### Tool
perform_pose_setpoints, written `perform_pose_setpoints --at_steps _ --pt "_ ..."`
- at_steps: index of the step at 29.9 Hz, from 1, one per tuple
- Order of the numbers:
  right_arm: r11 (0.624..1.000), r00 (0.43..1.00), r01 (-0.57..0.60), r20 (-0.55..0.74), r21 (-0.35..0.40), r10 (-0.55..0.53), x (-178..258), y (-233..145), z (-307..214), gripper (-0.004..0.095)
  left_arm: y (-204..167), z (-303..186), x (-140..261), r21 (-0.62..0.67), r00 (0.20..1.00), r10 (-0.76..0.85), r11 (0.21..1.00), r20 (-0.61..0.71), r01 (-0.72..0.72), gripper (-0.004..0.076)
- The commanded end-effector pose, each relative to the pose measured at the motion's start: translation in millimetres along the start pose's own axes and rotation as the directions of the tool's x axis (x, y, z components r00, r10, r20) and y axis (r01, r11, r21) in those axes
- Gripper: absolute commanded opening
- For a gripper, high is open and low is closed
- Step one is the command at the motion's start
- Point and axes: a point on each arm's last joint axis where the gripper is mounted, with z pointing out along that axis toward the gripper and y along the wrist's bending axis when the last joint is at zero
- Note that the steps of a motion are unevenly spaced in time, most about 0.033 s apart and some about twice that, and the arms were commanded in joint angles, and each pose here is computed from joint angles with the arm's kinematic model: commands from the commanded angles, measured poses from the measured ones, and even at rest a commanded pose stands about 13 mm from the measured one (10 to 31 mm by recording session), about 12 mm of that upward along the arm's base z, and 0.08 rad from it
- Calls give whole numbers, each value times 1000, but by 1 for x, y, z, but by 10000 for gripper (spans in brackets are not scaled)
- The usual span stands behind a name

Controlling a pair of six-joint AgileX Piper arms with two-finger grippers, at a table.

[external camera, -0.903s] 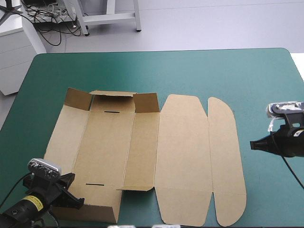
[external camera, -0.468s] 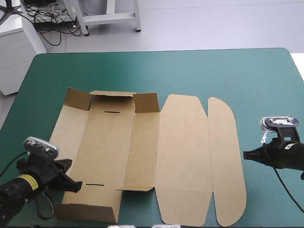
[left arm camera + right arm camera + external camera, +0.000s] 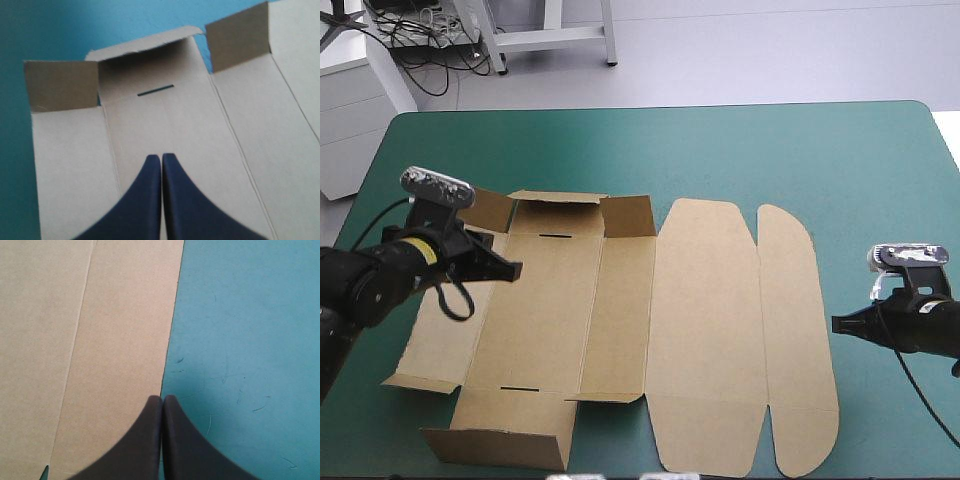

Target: Fold the box

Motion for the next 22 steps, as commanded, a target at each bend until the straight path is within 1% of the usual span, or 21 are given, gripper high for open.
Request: perform_pose_setpoints --at_steps 1,3,6,7,10,12,15,17,20,22 --pt "1000 997 -1 72 1 1 -7 1 -8 -20 25 -4 -35 -79 988 -79 993 136 90 -10" --pt "1000 997 -2 72 -1 2 -7 1 -8 -20 48 -8 -46 -135 976 -142 977 166 165 -10" --pt "1000 997 -9 78 -14 11 -8 2 -8 -20 82 -18 -53 -159 955 -233 952 183 263 -10" --pt "1000 996 -14 83 -20 15 -8 3 -8 -20 92 -20 -52 -163 955 -244 949 169 271 -10" --pt "1000 996 -3 87 -19 5 -9 3 -8 -20 127 -28 -40 -185 942 -315 925 115 332 -10" --pt "1000 996 -5 88 -22 7 -9 3 -8 -20 153 -33 -26 -216 916 -391 890 92 402 -10" --pt "1000 996 -4 92 -26 6 -9 4 -8 -20 183 -36 -14 -208 847 -515 821 132 532 -10" --pt "999 995 -9 101 -35 12 -10 4 -8 -20 196 -33 -8 -174 815 -565 796 131 580 -10" --pt "999 994 -8 108 -49 13 -11 6 -8 -20 208 -23 2 -154 793 -606 779 59 607 -10" --pt "999 994 -9 109 -50 14 -11 6 -8 -20 214 -16 8 -171 788 -615 776 9 607 -10"
